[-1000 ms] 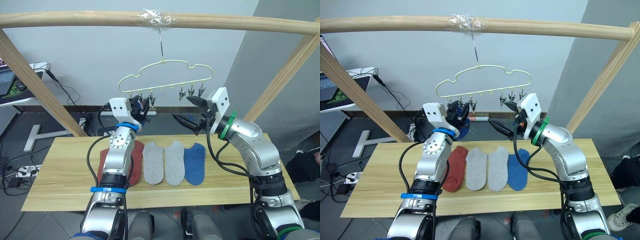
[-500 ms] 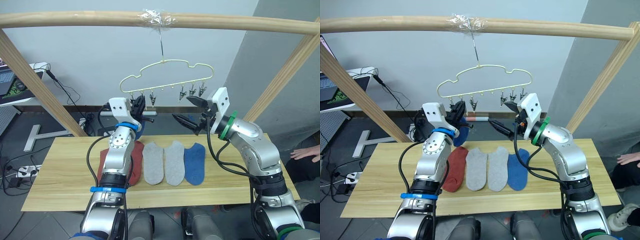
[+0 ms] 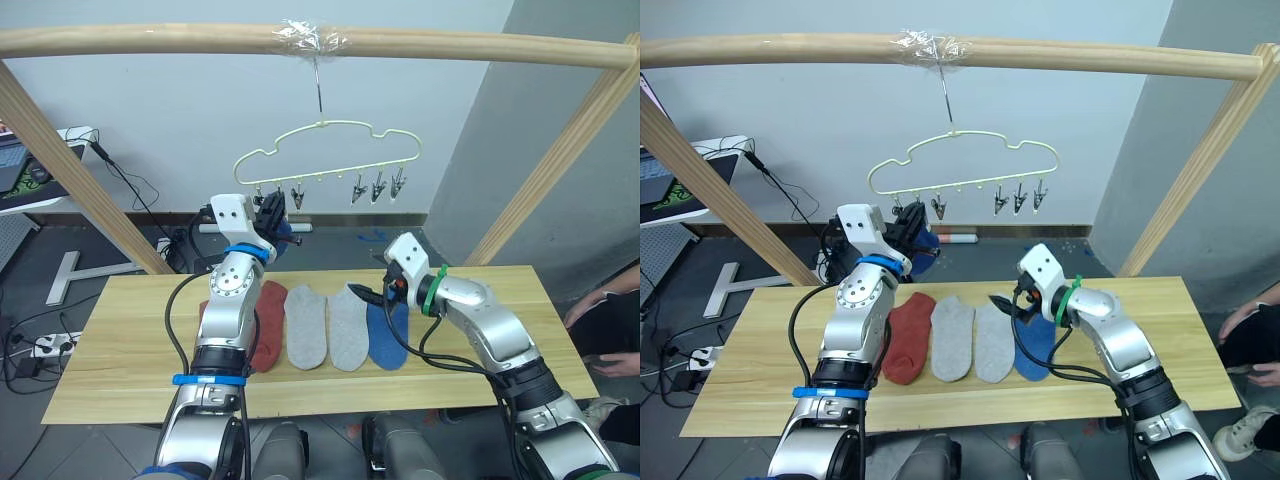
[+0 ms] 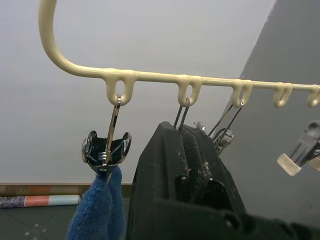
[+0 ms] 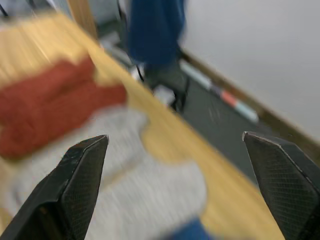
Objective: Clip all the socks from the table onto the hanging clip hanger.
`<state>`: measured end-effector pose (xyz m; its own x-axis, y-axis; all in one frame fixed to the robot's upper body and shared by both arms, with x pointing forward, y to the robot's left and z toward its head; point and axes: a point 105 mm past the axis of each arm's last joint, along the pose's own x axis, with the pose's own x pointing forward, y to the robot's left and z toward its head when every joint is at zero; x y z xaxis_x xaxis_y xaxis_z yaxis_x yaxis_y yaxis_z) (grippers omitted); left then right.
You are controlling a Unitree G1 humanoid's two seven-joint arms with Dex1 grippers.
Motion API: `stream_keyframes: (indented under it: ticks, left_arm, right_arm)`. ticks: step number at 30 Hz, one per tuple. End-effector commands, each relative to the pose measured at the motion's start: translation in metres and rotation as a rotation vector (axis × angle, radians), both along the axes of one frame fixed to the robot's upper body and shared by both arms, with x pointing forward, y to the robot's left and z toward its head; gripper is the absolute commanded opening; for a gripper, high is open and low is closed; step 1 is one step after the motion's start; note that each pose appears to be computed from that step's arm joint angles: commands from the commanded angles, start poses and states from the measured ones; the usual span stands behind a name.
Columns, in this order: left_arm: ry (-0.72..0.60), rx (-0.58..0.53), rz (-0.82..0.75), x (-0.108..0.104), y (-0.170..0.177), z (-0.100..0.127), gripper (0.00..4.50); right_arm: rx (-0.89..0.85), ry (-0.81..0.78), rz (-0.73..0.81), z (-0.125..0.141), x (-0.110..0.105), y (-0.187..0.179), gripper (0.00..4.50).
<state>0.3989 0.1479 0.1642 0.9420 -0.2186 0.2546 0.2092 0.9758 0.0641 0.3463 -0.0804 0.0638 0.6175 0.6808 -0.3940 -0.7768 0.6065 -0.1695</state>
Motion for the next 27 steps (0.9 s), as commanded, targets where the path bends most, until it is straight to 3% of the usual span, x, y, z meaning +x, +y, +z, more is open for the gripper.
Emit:
stream_keyframes:
  ticks: [1,16,23,27]
  left_arm:
    - [-0.049,0.004,0.008,-0.005,0.003,0.013,0.01]
    - [-0.043,0.009,0.009,-0.008,0.003,0.011,0.01]
    - [-0.047,0.014,0.013,-0.008,0.004,0.011,0.01]
    - [-0.05,0.018,0.021,-0.007,0.005,0.013,0.0]
  right_arm:
    - [-0.044,0.008,-0.014,-0.011,0.003,-0.006,4.5]
    - [-0.142,0.195,-0.15,-0.076,-0.002,-0.037,4.5]
    - [-0.138,0.196,-0.154,-0.084,0.0,-0.036,4.5]
    - [-0.191,0.186,-0.102,-0.091,-0.004,-0.037,3.61]
